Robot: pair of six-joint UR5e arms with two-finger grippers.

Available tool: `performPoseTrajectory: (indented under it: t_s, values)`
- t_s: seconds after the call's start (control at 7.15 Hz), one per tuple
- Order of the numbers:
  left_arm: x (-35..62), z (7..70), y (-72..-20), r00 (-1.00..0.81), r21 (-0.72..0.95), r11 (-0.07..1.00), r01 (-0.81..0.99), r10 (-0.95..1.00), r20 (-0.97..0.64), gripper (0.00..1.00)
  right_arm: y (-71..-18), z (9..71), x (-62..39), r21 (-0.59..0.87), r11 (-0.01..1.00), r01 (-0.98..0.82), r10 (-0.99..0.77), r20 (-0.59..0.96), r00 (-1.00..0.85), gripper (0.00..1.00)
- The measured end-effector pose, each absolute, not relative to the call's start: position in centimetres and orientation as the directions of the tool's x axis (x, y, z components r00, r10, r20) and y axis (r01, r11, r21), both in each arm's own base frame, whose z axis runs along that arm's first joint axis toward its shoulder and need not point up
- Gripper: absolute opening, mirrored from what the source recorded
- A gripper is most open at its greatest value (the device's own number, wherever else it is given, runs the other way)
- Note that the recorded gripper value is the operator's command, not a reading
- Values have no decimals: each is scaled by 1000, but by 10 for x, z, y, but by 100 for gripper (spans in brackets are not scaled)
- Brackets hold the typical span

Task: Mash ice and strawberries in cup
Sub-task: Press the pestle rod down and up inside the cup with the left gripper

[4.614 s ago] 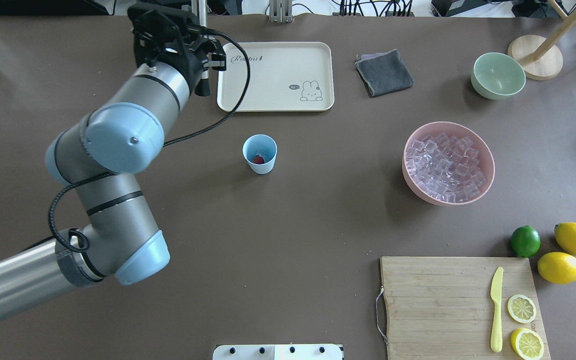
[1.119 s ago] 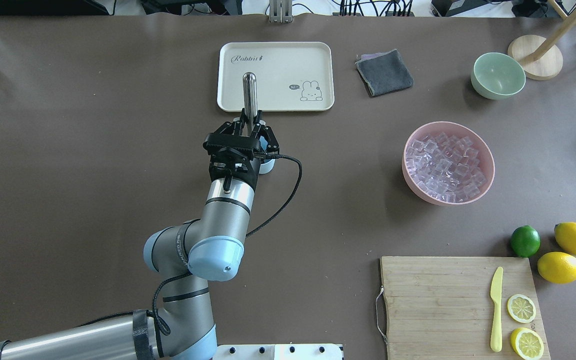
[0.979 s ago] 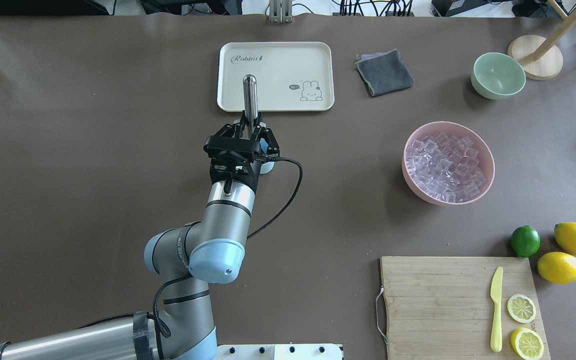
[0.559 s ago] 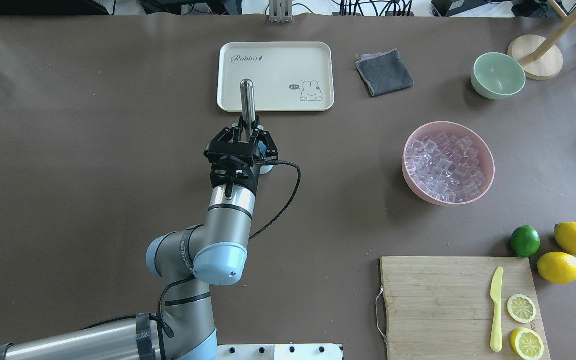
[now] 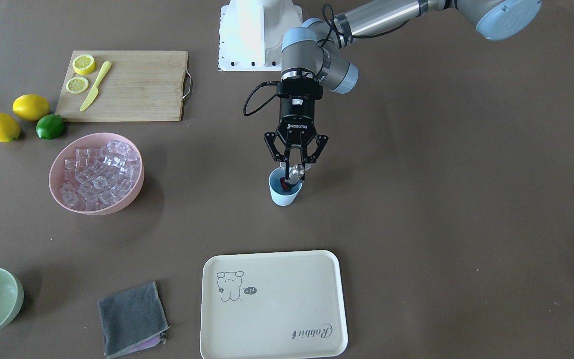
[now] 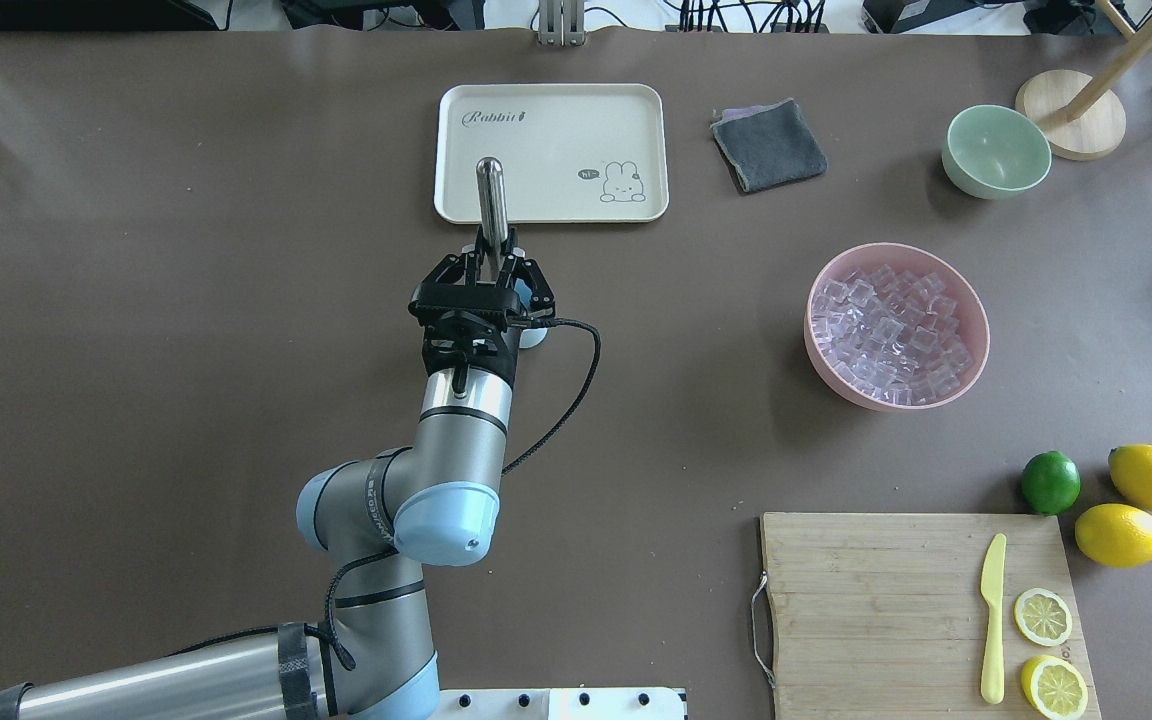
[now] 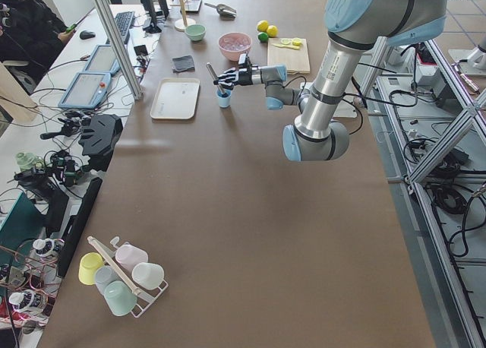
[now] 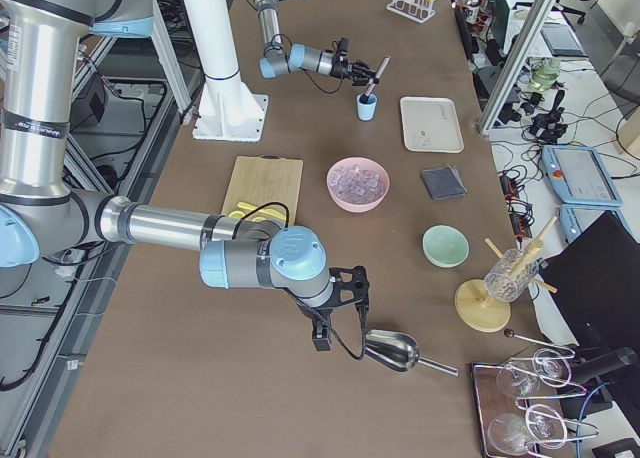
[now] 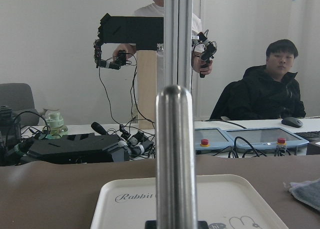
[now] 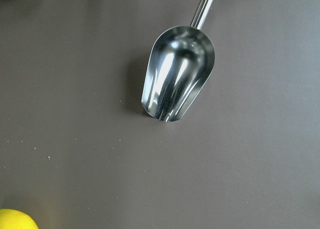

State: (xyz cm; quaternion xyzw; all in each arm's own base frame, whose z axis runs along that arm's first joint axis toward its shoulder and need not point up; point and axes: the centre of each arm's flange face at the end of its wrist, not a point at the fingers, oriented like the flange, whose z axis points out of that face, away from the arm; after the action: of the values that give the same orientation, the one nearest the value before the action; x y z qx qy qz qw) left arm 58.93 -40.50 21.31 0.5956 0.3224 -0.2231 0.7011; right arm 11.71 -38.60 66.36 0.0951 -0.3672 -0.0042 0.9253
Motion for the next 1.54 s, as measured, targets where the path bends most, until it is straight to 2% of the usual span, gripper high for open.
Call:
performPoseTrajectory:
  t_s: [0.42, 1.12, 1.54]
  values:
    - [576, 179, -417, 691, 693, 163, 702, 79, -718, 26, -383, 664, 122, 178, 981, -76, -67, 679, 731, 100]
    - [600, 212, -417, 689, 685, 189, 703, 55, -722, 26, -382, 665, 124, 177, 981, -79, -63, 678, 732, 100]
    - [572, 183, -432, 700, 701, 162, 694, 71, -710, 26, -384, 663, 124, 181, 980, -79, -66, 677, 733, 100]
